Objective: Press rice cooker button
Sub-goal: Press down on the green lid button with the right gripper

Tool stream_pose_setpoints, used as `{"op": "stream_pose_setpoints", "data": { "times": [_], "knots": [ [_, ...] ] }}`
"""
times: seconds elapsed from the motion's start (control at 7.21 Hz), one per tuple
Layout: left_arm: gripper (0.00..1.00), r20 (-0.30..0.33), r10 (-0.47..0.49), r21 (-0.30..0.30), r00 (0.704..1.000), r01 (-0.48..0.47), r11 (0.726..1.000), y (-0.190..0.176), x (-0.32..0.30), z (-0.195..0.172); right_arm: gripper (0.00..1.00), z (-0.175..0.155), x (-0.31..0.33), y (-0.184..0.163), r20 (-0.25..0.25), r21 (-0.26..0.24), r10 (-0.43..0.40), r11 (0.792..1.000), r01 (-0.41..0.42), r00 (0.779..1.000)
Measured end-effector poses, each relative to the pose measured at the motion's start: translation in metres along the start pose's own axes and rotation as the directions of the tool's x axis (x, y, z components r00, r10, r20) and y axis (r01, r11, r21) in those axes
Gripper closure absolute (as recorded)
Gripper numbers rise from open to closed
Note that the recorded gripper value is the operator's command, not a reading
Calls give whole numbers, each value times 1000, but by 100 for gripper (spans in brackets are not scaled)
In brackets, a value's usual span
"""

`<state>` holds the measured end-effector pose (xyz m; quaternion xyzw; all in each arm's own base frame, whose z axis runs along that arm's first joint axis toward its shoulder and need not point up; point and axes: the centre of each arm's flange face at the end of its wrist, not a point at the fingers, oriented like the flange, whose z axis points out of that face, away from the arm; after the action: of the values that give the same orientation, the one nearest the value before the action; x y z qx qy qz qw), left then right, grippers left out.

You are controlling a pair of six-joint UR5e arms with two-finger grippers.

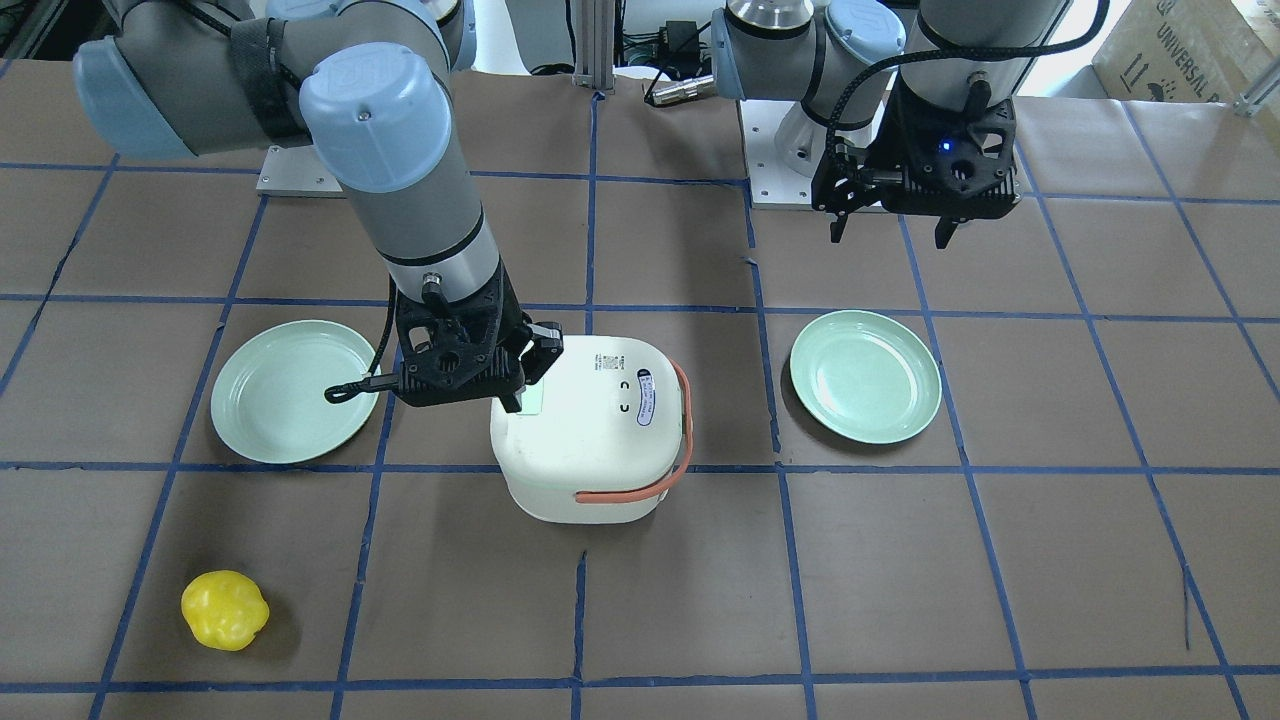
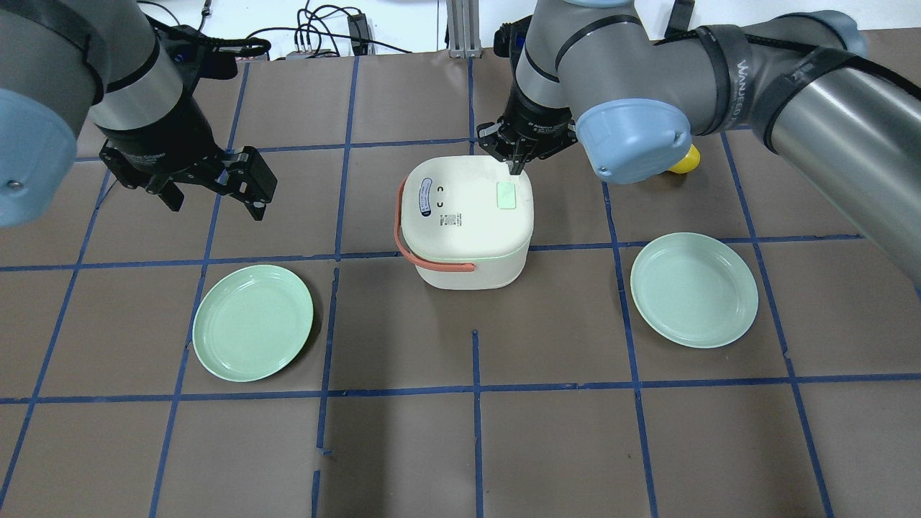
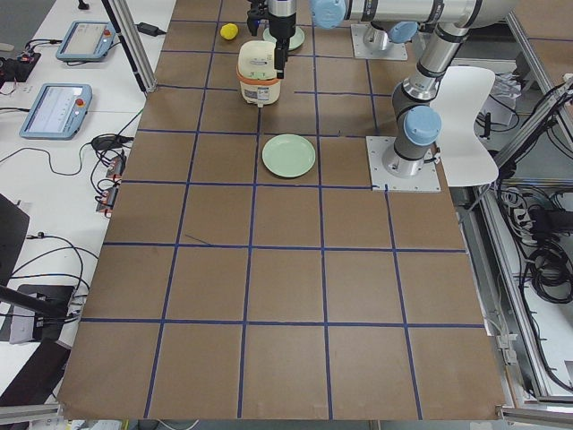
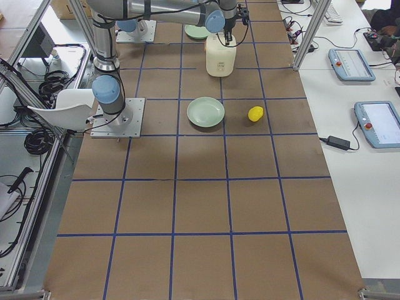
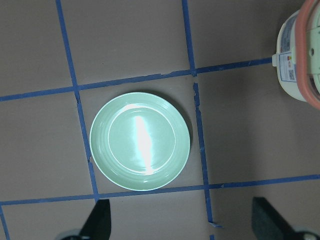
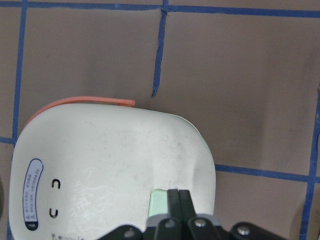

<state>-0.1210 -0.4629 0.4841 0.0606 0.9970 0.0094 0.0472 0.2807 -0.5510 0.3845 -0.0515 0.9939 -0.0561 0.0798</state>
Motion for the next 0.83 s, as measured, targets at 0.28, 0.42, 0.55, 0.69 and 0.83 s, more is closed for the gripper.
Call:
{"op": "stream_pose_setpoints", "data": {
  "times": [0.28,0.42,0.55,0.69,0.83],
  "knots": [
    [0,0,0,0,1000,0,1000,0,0,0,93,7,-5,7,23,-14,7,1000,-6,1000],
    [0,0,0,-1,1000,0,1000,0,0,0,93,14,-6,12,26,-21,7,1000,-7,1000],
    [0,1,0,0,1000,0,1000,0,0,0,93,20,-5,15,26,-27,7,1000,-7,1000],
    [0,1,0,0,1000,0,1000,0,0,0,93,22,-5,17,26,-31,8,1000,-7,1000],
    [0,0,0,0,1000,0,1000,0,0,0,93,22,-5,18,26,-31,7,999,-6,1000]
  ]
}}
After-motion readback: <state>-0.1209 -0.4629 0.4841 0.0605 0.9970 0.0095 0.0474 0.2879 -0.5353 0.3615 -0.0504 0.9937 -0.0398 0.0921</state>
